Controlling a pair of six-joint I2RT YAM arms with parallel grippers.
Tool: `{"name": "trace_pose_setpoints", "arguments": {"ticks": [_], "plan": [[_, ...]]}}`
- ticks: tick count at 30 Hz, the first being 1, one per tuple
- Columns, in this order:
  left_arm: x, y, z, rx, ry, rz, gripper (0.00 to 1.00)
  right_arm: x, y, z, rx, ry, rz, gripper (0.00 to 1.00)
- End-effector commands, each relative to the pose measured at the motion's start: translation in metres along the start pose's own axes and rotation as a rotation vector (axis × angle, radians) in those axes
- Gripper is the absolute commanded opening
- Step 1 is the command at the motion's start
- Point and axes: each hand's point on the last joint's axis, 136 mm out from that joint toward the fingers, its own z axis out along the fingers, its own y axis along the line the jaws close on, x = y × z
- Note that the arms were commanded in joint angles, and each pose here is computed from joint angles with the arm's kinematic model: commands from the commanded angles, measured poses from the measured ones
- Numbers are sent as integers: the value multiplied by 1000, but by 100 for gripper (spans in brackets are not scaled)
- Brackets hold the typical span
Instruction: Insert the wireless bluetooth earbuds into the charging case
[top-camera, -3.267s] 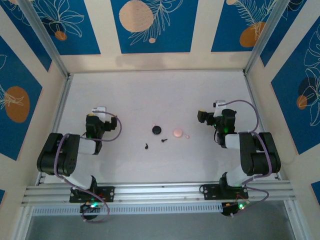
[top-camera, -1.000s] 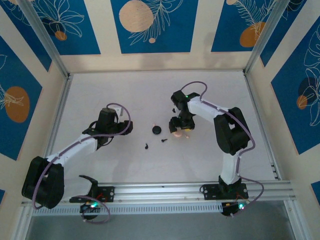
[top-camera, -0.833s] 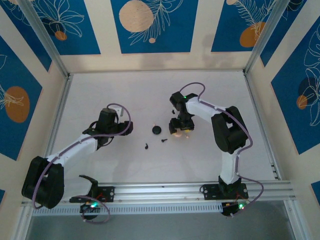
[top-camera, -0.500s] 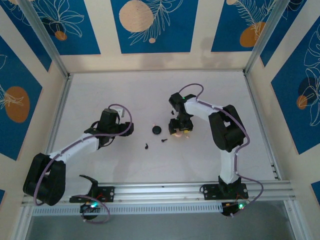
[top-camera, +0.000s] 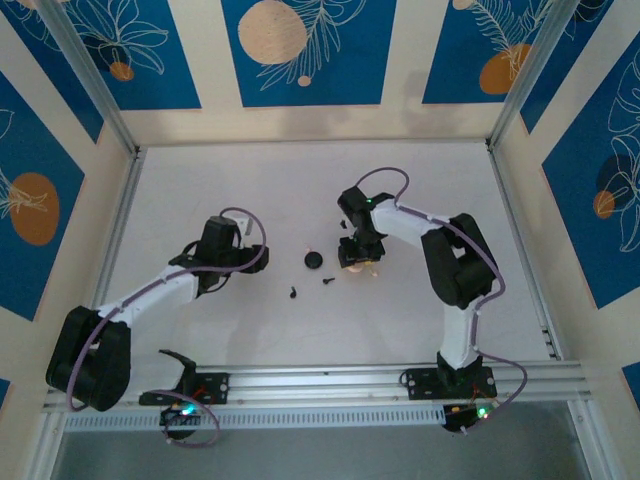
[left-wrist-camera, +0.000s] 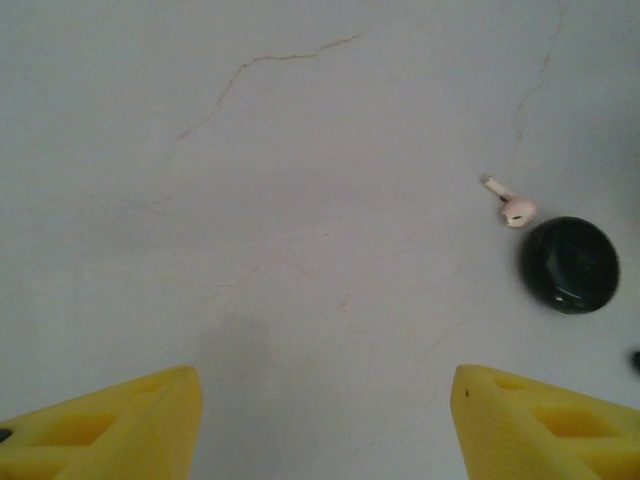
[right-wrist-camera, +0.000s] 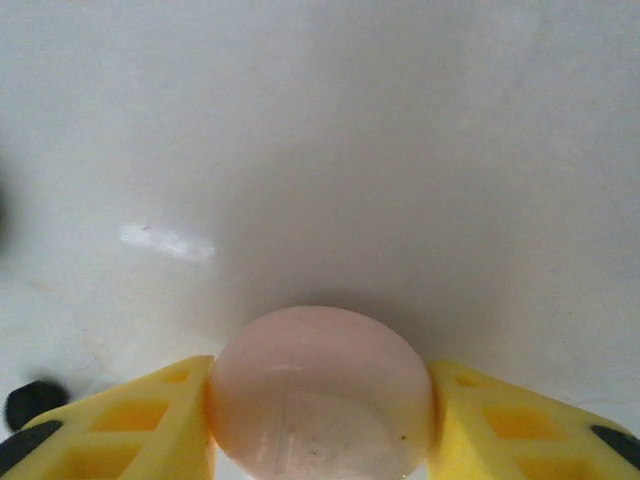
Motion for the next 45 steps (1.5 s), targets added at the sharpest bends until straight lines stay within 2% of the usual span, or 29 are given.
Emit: {"name": "trace_pose_setpoints", "arguments": {"ticks": [1,7,12,21,26,31,45], "plan": [[-12,-31,-9,129,17,49,66,-23,22,-37,-90,-208,-89,43],[-22,-80,-30,376,48,59,65,-36,65,-97,-266,-530,-300,43],[-35,-102,-54,481,47,57,64,-29,92,-139,-397,-733,-487,43],[-51,-135,-95,614,12,100,63,-22,105,-175,-364,-960,-783,44],[-60,-138,-104,596,-29,107,58,-12,113,-180,-312,-1052,-989,44],[-63,-151,-106,594,-56,136,55,-7,121,-177,-163,-1119,-1191,44],[-53,-176,-82,607,17,131,50,-3,143,-180,-147,-1153,-1269,44]]}}
